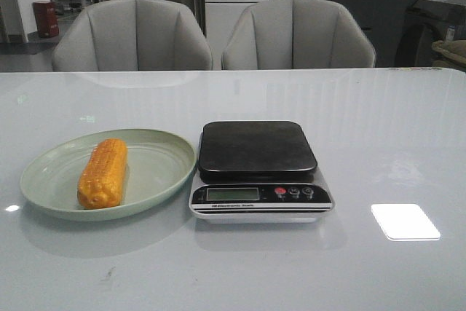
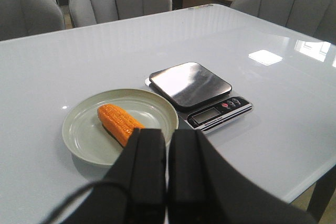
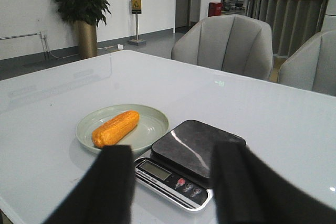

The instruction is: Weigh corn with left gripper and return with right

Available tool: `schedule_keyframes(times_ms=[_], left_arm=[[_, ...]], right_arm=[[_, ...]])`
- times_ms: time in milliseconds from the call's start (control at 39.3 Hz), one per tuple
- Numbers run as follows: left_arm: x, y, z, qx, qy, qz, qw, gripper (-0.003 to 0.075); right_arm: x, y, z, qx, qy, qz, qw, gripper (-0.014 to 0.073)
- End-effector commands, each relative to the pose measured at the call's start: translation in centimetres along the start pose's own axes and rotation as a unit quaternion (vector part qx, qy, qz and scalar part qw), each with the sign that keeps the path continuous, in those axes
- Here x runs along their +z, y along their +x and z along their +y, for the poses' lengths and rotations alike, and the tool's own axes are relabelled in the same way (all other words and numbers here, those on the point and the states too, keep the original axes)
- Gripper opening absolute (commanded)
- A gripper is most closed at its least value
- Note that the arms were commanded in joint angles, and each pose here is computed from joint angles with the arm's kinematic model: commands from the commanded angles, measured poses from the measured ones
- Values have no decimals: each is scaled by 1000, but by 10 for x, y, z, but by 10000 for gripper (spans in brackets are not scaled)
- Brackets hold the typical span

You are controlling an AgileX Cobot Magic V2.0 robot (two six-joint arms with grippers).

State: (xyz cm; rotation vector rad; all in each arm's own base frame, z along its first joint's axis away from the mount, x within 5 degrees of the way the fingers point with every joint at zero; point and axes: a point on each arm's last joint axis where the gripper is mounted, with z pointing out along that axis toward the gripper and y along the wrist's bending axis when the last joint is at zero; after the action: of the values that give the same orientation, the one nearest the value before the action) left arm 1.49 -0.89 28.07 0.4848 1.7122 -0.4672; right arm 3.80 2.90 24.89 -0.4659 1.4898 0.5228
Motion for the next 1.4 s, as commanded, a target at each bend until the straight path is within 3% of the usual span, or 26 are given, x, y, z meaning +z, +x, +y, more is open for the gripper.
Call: schedule_keyframes(times_ms=[0, 25, 102, 890, 1119, 1373], left_arm=[[-7, -13, -1, -1, 7, -58, 998, 125], [-7, -13, -1, -1, 7, -58, 998, 124], [-7, -13, -1, -1, 7, -58, 998, 124], [1, -4, 0, -1, 0, -52, 999, 125], [10, 5, 5, -9, -97, -74, 992, 125], [31, 39, 23, -6, -238, -98, 966, 125]], right_arm=[[-1, -14, -1, -8, 6, -42, 999, 148], [-1, -14, -1, -7, 6, -42, 999, 103], [-1, -14, -1, -7, 6, -42, 999, 143], [-1, -14, -1, -7, 6, -42, 999, 142], [-1, -14, -1, -7, 6, -42, 999, 142], [-1, -14, -1, -7, 6, -42, 999, 142]])
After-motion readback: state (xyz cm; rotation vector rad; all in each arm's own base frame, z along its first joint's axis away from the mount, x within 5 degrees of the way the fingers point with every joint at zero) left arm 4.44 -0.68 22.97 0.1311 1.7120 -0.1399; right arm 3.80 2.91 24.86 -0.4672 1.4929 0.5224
